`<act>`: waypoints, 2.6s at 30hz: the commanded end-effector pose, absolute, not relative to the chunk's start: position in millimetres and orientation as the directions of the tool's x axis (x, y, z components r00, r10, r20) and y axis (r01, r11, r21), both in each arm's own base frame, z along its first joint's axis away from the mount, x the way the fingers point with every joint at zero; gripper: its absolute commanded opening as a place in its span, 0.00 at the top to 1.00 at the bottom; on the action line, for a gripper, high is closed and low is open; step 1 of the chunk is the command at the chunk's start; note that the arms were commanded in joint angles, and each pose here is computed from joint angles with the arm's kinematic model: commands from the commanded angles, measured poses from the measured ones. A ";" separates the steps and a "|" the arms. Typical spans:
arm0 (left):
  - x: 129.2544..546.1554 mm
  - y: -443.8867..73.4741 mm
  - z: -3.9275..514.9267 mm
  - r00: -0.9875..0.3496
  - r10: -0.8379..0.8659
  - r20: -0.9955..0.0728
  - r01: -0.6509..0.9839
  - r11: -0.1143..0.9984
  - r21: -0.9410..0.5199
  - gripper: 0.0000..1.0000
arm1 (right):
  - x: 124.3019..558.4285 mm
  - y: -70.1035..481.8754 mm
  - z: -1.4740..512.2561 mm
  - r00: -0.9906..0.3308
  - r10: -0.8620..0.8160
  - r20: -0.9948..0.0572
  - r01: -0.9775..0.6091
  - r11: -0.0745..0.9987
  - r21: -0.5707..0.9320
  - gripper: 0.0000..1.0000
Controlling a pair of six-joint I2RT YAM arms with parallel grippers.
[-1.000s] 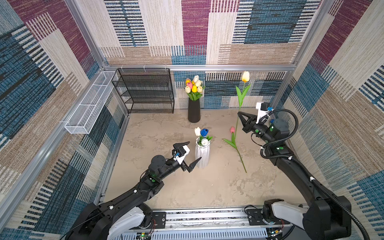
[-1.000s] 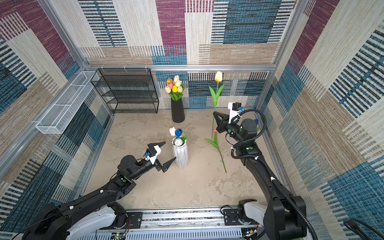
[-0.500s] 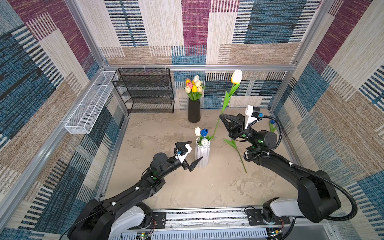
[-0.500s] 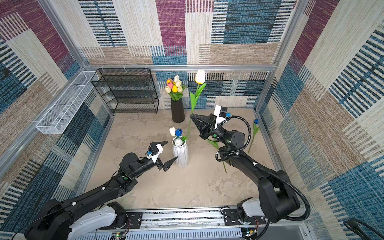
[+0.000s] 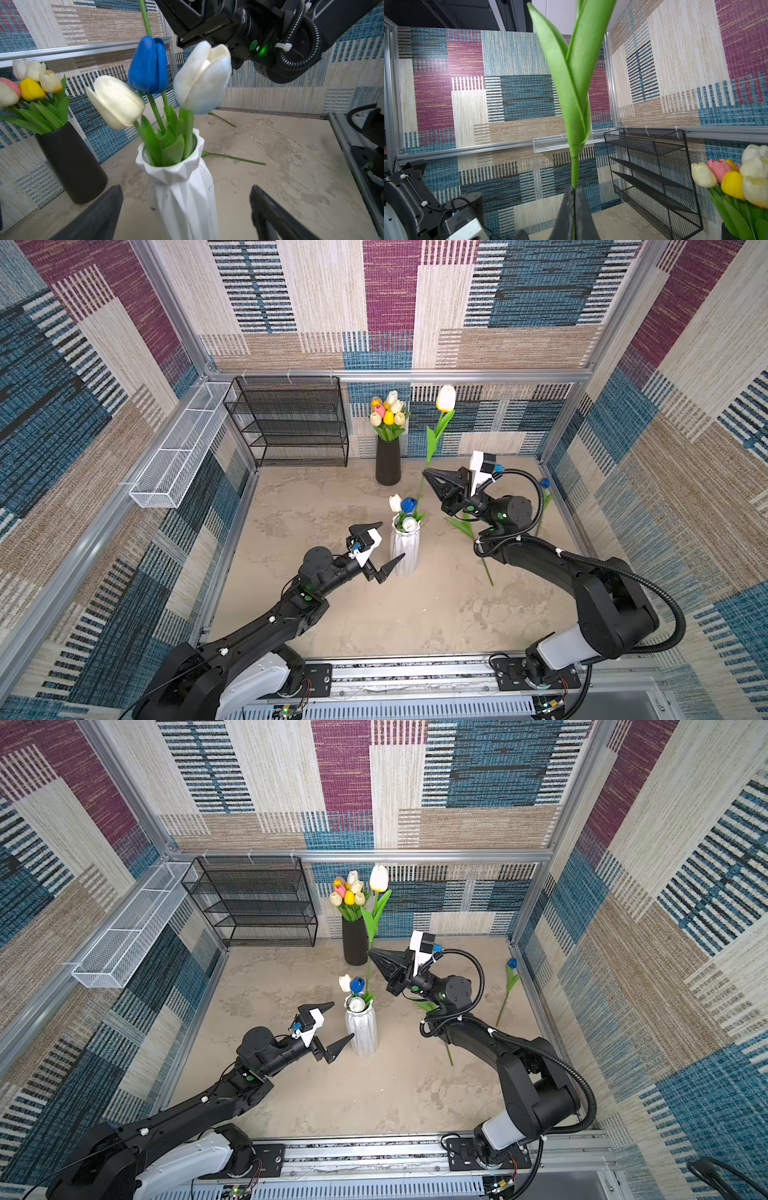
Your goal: Arrange the flowers into the vase
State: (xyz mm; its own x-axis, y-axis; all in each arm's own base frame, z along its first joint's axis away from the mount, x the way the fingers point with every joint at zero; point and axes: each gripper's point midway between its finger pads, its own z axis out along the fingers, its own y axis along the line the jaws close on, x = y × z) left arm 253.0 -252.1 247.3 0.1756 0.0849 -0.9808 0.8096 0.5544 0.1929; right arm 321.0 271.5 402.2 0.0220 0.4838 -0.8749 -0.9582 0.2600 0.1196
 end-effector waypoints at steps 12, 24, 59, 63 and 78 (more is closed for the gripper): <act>257.1 -252.1 240.5 0.149 0.075 -0.986 0.806 0.569 0.165 0.02 | 303.5 286.3 382.6 -0.013 0.474 -0.881 -0.980 0.167 0.105 1.00; 257.3 -249.4 237.0 0.148 0.079 -0.986 0.798 0.580 0.167 0.02 | 301.9 284.4 359.5 0.045 0.388 -0.921 -0.964 0.258 0.062 1.00; 259.7 -250.3 238.5 0.153 0.075 -0.985 0.794 0.584 0.168 0.02 | 301.0 279.2 399.4 0.119 0.397 -0.910 -0.950 0.313 0.012 1.00; 259.7 -250.3 238.8 0.154 0.079 -0.985 0.794 0.583 0.171 0.02 | 307.8 286.1 399.2 0.122 0.406 -0.906 -0.958 0.287 0.000 1.00; 260.9 -250.3 236.8 0.151 0.090 -0.984 0.792 0.585 0.175 0.02 | 311.3 291.6 421.9 0.182 0.405 -0.896 -0.957 0.281 -0.068 1.00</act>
State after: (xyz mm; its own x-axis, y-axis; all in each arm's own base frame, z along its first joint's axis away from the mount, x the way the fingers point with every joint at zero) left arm 258.7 -250.7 230.2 0.1429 0.1103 -0.9836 0.7996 0.5728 0.1805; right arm 316.6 293.6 410.6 0.1478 0.4025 -0.9034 -0.9601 0.2778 -0.0333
